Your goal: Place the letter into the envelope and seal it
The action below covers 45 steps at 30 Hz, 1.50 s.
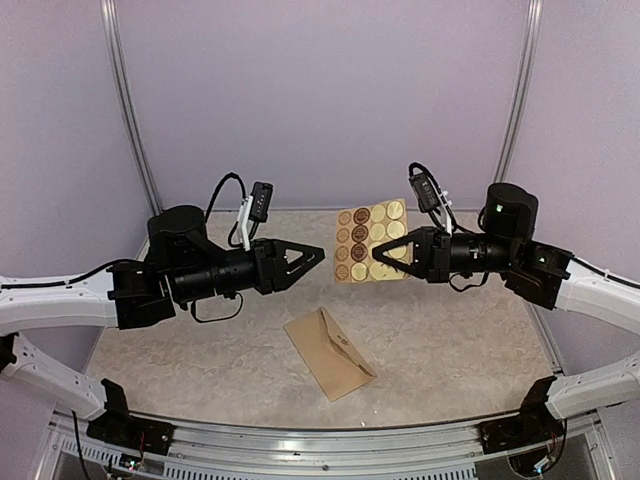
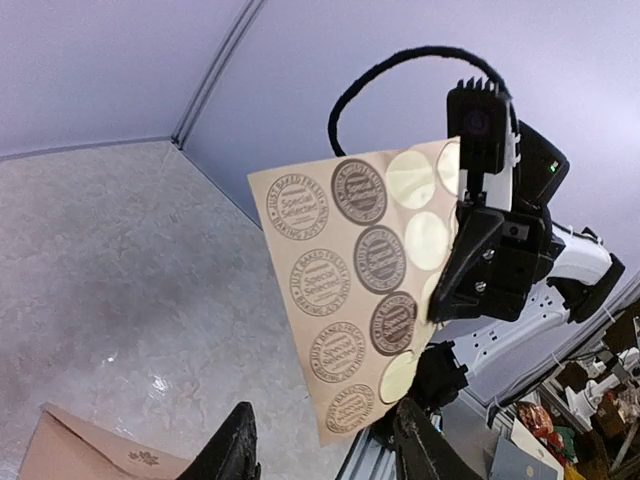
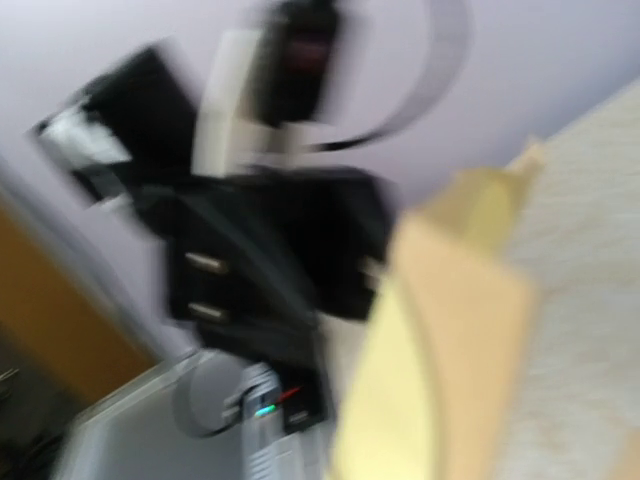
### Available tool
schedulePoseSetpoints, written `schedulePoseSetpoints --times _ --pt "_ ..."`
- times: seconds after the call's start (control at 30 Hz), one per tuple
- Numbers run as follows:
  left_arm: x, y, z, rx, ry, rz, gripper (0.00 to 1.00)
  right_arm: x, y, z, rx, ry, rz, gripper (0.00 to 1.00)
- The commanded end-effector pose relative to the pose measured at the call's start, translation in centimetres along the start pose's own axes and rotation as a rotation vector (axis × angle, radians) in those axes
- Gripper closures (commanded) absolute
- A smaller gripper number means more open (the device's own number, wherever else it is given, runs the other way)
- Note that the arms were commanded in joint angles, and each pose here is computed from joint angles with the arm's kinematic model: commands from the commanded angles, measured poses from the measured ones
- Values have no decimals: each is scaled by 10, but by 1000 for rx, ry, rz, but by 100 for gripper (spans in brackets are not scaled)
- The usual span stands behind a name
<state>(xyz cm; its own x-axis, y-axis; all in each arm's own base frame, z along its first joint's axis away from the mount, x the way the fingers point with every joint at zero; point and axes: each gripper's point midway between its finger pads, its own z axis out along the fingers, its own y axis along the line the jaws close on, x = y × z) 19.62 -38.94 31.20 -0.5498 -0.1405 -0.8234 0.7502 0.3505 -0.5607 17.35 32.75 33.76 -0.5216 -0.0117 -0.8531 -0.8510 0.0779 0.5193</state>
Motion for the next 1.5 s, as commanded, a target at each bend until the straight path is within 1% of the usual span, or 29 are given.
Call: schedulePoseSetpoints --times 0.0,0.07,0.17,0.33,0.43,0.63,0.9,1.1,1.17,1.27,1.47 --pt "-32 9 -25 -139 -125 35 56 1 -41 -5 257 0 15 100" --pt "-33 -2 -23 -89 -119 20 58 3 -50 -3 285 10 28 100" --pt "-27 -19 -9 -11 -78 10 59 5 -56 1 298 21 41 100" --pt "-12 -29 17 68 -5 -33 60 5 -50 8 252 24 36 100" --pt "-5 -35 26 115 18 -65 60 10 -45 11 218 44 40 100" --pt "6 -28 41 111 52 -97 59 9 -28 16 129 40 1 100" --pt "2 -24 43 138 33 -141 58 15 -13 18 46 58 -30 100" --pt "4 -19 46 140 32 -172 57 18 -6 18 16 62 -45 100" --pt "6 -15 47 130 35 -185 59 17 -3 17 9 58 -51 100" --pt "8 -11 47 122 35 -196 60 17 0 16 -4 58 -59 100" --pt "8 -14 46 149 32 -207 70 18 -2 15 7 58 -56 100"
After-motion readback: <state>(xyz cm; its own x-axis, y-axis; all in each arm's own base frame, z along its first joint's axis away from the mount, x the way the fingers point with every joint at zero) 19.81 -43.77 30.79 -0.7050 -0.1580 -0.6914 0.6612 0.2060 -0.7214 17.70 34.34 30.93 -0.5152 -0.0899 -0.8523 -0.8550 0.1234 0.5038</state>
